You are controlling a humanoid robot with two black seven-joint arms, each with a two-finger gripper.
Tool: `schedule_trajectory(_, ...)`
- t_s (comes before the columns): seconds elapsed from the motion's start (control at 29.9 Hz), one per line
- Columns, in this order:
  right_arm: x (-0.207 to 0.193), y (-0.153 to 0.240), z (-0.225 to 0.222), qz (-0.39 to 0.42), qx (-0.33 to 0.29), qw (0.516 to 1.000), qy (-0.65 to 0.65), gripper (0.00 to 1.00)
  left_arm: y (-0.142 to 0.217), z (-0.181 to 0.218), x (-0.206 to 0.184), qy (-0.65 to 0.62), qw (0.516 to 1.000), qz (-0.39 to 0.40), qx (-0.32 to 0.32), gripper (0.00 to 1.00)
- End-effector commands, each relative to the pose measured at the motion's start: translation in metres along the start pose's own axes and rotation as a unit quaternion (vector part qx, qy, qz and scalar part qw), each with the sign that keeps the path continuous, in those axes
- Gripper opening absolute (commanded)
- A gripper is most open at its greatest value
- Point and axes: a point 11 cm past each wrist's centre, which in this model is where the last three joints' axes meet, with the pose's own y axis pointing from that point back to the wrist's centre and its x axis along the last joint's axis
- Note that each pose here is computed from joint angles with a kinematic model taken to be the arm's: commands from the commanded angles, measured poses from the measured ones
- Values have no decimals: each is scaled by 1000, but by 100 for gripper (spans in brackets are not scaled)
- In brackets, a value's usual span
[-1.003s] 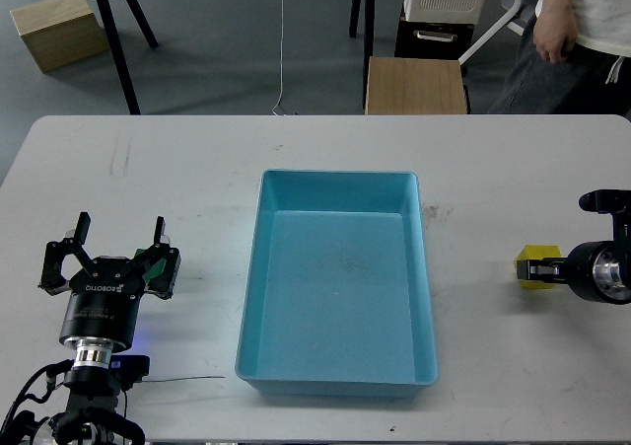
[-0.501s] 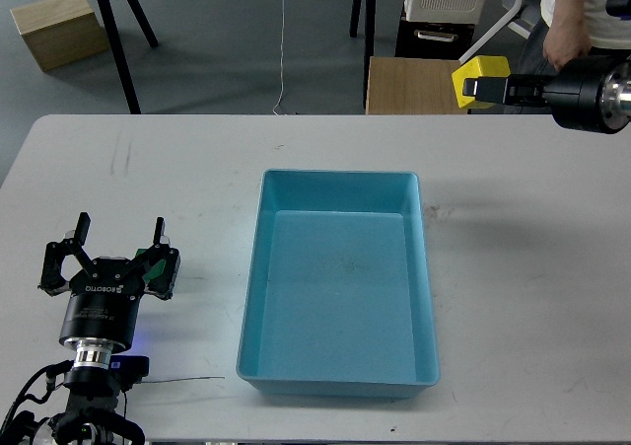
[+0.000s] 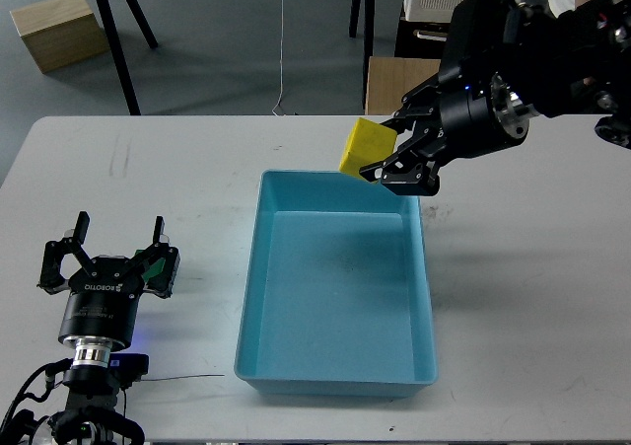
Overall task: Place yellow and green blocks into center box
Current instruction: 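Lower the yellow cube into the tray and open the right gripper, then withdraw the right gripper away from the tray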
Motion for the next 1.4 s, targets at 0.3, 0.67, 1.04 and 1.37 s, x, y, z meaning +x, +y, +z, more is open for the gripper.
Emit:
schedule_trajectory(0.3,-25,-110,-67,-144,99,978,117,6,-10,9,-8,-3,1000,-15,-12,100)
schedule_trajectory(0.67,-56,-145,-82,-151,122,979,59,97,-10,9,-8,-4,1000,-15,-12,100)
schedule_trajectory(1.04,4,-52,19,17,-3,999,-52,99,-41,21,-33,-49,997,-52,7,100)
schedule_trajectory(1.37,102,65,65,349,6,915,-201,99,-105,99,-117,-239,962,-129,25,100)
